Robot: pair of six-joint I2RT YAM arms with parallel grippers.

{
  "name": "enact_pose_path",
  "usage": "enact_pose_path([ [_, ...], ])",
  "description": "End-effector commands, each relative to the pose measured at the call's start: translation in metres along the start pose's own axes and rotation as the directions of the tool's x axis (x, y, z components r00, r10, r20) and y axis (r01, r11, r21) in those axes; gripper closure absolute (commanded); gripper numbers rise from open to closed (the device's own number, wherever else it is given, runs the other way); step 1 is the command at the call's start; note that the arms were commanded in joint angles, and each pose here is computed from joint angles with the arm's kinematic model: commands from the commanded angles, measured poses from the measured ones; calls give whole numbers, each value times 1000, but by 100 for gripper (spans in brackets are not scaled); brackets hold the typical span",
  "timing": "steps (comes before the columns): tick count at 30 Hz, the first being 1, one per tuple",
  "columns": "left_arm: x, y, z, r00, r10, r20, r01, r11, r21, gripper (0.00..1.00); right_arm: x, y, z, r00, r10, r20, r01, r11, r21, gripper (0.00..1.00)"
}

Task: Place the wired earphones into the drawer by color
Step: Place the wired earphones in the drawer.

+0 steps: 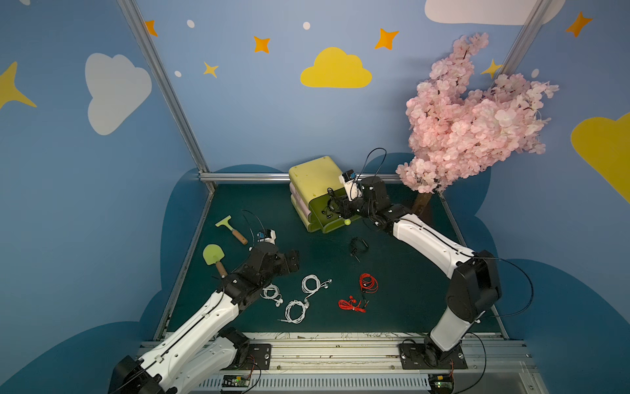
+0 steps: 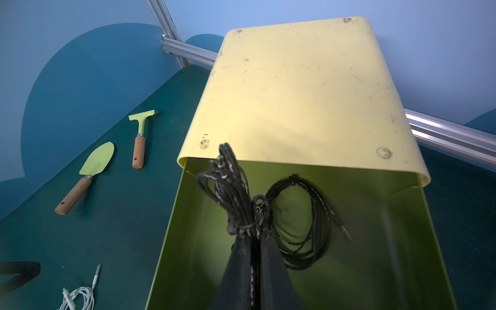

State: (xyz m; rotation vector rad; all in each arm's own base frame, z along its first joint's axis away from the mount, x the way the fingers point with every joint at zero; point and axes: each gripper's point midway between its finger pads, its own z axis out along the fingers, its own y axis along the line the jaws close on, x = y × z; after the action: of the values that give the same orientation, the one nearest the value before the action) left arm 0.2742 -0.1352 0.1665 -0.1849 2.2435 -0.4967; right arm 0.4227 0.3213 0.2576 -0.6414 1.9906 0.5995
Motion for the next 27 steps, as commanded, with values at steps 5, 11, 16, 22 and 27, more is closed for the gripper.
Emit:
enact_pose_path([
  [5,-5,-3,-3,1000,-3,20,3,1000,17,0,-15,0,-5,999,5,38,-5,1000,-4,71],
  [11,-9,-5,-4,1000,2,24,-2,1000,20,0,-24,2,-23,998,-15,56,14,1000,10,54],
  [16,-12,-7,-6,1000,5,30,-5,1000,22,0,-26,3,-43,997,-27,69,26,999,25,45],
  [22,-21,-16,-9,999,27,45,-29,998,53,0,-15,5,-78,997,-25,69,22,999,47,25],
  [27,-32,-29,-9,997,56,55,-61,994,87,0,12,3,-111,998,-13,56,8,996,86,2],
])
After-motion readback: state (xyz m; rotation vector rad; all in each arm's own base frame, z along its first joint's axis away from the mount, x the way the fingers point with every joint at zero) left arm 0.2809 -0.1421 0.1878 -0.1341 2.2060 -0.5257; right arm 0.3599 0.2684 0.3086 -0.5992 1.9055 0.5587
